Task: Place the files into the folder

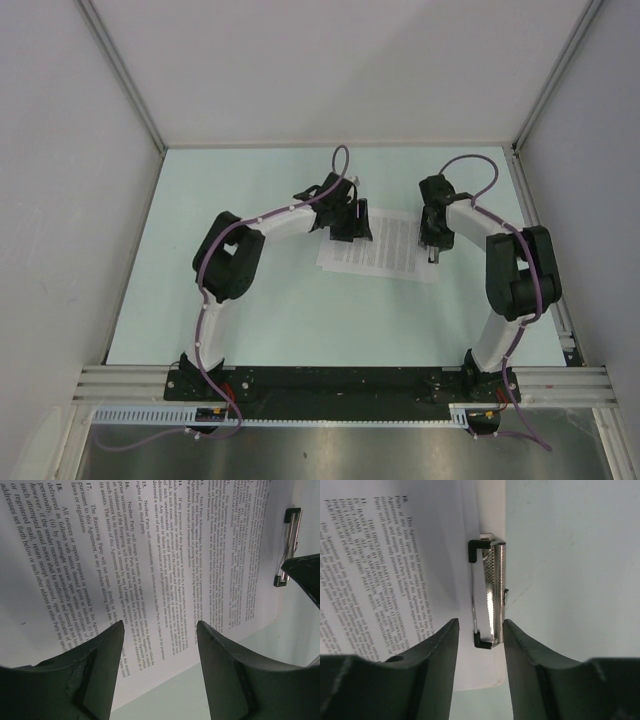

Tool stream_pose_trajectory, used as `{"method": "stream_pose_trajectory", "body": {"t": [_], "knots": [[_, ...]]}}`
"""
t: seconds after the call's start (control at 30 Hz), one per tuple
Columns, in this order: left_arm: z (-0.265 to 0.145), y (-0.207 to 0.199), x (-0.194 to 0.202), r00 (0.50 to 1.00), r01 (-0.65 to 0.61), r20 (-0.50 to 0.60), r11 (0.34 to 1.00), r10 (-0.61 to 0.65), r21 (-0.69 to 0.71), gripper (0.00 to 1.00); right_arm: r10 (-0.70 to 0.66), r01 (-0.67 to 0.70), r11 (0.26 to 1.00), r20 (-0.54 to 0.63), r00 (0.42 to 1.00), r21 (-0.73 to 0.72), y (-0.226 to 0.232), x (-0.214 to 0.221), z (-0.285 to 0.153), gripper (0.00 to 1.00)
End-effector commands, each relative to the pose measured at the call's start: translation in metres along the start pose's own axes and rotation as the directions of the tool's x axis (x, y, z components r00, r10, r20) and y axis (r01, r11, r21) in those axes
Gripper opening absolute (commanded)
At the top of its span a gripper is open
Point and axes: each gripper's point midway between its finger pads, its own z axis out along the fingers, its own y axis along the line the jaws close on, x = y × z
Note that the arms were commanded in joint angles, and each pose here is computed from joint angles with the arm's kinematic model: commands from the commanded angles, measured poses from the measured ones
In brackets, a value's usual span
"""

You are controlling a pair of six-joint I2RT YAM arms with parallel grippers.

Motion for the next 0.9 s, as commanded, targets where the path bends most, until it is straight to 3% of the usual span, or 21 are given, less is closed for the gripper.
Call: {"method": "stream_pose_trajectory", "body": {"t": [0.0,0.27,0.33,0.4,0.5,0.87], "knots": [[0.004,-0.021,-0.018,0.997,0.041,0.057,0.998,-0.044,0.046,0.64,0.027,-0.028,0.998,0.037,0.999,0.047,-0.007,-0.012,0.009,0.42],[0.011,-0.017,-0.010,0.997,0.052,0.056,0.998,-0.054,0.033,0.63,0.043,-0.043,0.999,0.009,0.999,-0.001,-0.007,-0.012,0.024,0.43],[0.013,-0.014,-0.006,0.997,0.055,0.047,0.998,-0.056,0.028,0.62,0.037,-0.037,0.999,-0.008,0.999,-0.006,-0.007,-0.008,0.027,0.38],[0.013,-0.012,-0.005,0.997,0.058,0.045,0.998,-0.059,0.026,0.62,0.039,-0.039,0.999,-0.002,0.999,-0.009,-0.007,-0.009,0.028,0.26],[0.015,-0.010,-0.002,0.998,0.059,0.037,0.998,-0.060,0.019,0.62,0.040,-0.040,0.999,-0.008,0.999,-0.016,-0.009,-0.008,0.029,0.26],[0.020,-0.003,0.007,0.997,0.072,0.010,0.997,-0.072,0.003,0.62,0.035,-0.034,0.998,0.015,0.999,-0.054,-0.007,-0.013,0.019,0.45]]}}
